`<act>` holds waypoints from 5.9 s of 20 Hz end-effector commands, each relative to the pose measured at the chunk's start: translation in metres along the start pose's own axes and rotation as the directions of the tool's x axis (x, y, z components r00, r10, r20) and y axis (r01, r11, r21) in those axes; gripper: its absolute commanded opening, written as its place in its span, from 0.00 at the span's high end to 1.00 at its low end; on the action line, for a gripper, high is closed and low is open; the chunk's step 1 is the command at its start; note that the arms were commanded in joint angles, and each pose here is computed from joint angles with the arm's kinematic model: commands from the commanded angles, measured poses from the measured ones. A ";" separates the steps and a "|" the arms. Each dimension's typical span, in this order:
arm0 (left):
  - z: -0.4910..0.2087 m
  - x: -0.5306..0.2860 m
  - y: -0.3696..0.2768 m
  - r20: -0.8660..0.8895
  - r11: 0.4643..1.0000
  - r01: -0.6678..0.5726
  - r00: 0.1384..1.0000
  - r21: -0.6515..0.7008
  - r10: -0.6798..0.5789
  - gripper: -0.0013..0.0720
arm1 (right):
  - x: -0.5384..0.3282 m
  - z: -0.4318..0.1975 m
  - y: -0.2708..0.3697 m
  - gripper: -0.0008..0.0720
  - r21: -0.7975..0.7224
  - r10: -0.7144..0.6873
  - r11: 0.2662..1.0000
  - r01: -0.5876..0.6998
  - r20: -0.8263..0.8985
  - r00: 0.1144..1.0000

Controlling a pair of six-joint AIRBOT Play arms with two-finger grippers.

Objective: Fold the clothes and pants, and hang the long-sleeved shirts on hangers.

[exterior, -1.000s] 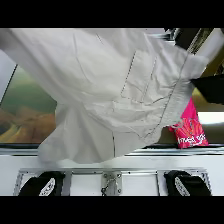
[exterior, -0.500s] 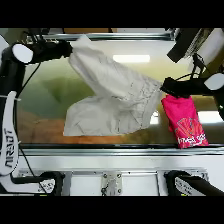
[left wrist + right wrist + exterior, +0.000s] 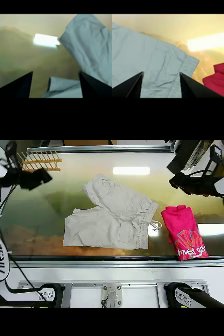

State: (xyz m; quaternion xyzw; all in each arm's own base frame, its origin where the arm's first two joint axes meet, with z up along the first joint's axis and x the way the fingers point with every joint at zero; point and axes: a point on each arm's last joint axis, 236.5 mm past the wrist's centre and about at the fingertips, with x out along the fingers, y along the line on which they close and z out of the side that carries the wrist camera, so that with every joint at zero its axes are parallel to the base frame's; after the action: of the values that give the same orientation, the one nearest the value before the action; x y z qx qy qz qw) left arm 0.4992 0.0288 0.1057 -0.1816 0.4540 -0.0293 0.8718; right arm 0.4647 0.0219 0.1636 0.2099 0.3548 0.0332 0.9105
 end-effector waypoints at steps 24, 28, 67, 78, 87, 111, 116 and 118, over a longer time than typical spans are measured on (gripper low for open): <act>-0.304 0.048 -0.004 -0.515 0.994 0.050 0.852 -0.096 -0.092 0.97 | -0.039 -0.181 -0.041 0.33 -0.051 -0.202 0.978 0.201 -0.452 0.869; -0.317 0.032 -0.006 -0.494 0.994 0.058 0.864 -0.089 -0.094 0.97 | -0.017 -0.299 -0.074 0.03 0.187 -0.167 0.914 0.359 -0.634 0.755; -0.024 -0.464 -0.190 0.757 0.905 0.012 0.543 0.425 -0.362 0.97 | -0.283 -0.081 0.144 0.97 0.083 0.335 0.939 -0.335 0.012 0.942; 0.032 -0.033 -0.153 0.111 0.947 0.235 0.958 0.221 -0.264 0.97 | -0.012 -0.104 0.085 0.97 0.125 0.081 0.992 -0.026 -0.463 0.882; 0.031 -0.013 -0.138 0.087 0.956 0.219 0.967 0.193 -0.239 0.97 | 0.045 -0.067 0.028 0.97 0.068 -0.029 0.996 0.056 -0.348 0.937; -0.354 0.023 -0.051 -0.504 0.989 0.127 0.860 0.073 -0.073 0.38 | -0.003 -0.301 -0.038 0.19 -0.128 -0.214 0.975 0.182 -0.757 0.618; -0.278 -0.016 -0.093 -0.338 0.965 0.209 0.930 0.157 -0.146 0.31 | -0.031 -0.241 -0.027 0.10 -0.103 -0.138 0.990 0.093 -0.668 0.732; -0.255 -0.037 -0.107 -0.260 0.958 0.230 0.948 0.168 -0.182 0.31 | -0.049 -0.210 -0.047 0.10 -0.062 -0.140 0.990 0.128 -0.590 0.795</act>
State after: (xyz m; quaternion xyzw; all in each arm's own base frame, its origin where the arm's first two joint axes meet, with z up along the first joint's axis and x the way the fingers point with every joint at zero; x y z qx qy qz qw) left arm 0.2748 -0.1341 -0.0042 -0.1356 0.5733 -0.1761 0.7886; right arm 0.2809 0.0714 0.0047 0.1398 0.6733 0.0402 0.7249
